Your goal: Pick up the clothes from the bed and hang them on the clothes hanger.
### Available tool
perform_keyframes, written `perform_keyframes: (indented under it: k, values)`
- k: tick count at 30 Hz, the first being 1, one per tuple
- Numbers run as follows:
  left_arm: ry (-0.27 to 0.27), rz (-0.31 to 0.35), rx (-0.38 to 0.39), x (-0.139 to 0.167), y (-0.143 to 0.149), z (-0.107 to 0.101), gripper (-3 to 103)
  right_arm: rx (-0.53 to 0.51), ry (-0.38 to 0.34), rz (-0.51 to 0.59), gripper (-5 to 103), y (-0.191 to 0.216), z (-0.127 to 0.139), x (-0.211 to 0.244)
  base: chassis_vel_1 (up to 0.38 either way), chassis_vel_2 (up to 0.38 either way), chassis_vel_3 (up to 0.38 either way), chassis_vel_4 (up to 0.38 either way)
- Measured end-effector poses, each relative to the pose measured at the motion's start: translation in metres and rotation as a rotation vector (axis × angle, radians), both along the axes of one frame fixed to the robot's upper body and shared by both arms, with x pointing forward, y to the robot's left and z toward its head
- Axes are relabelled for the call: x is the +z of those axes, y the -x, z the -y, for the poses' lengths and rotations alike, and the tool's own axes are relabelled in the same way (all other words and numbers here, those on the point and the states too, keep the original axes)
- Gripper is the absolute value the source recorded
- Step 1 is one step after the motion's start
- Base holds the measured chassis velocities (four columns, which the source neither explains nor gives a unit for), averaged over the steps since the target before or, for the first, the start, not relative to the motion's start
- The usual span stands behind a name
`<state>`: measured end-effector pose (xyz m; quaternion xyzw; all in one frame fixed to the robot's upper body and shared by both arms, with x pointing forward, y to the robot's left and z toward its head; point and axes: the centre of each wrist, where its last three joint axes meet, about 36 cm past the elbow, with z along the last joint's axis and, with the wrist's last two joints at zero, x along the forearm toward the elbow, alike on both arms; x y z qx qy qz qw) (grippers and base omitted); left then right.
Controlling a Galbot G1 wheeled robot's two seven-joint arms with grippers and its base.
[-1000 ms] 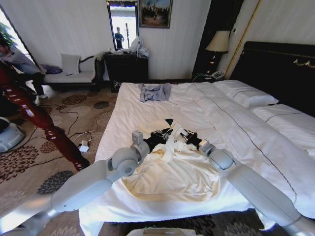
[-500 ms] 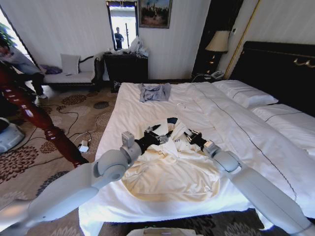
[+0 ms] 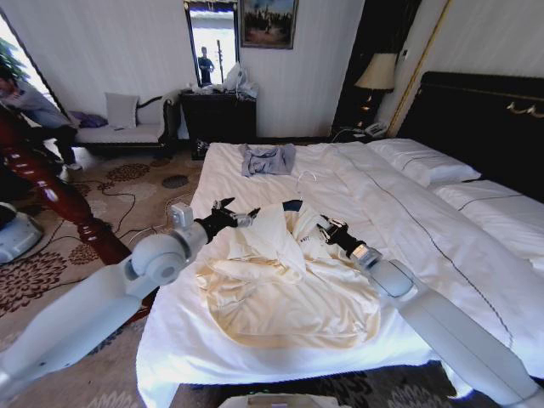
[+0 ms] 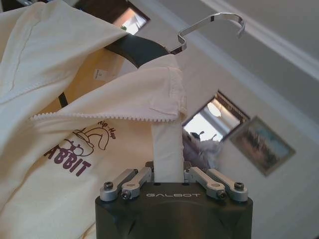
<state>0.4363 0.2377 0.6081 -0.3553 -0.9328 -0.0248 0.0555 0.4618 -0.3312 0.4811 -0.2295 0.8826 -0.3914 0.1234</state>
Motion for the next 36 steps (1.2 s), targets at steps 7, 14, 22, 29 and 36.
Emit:
perform_keyframes:
  k: [7,14,22,29,36]
  values:
    - [-0.011,-0.011,-0.078,-0.003,-0.007,0.005,101,0.088,0.101,0.135,18,-0.011,-0.007,0.005,0.0,0.0,0.0,0.0]
    - [-0.032,-0.068,-0.107,-0.016,-0.007,0.006,98,0.136,0.164,0.231,18,-0.017,-0.009,0.014,0.0,0.0,0.0,0.0]
    - [-0.022,-0.093,-0.124,-0.024,-0.012,0.012,84,0.175,0.216,0.305,18,-0.017,-0.014,0.022,0.0,0.0,0.0,0.0]
    - [-0.019,-0.086,-0.12,-0.027,-0.012,0.012,63,0.169,0.218,0.309,18,-0.018,-0.012,0.022,0.0,0.0,0.0,0.0]
    - [-0.021,-0.113,-0.138,-0.037,-0.007,0.015,36,0.19,0.218,0.329,17,-0.02,-0.015,0.025,0.0,0.0,0.0,0.0]
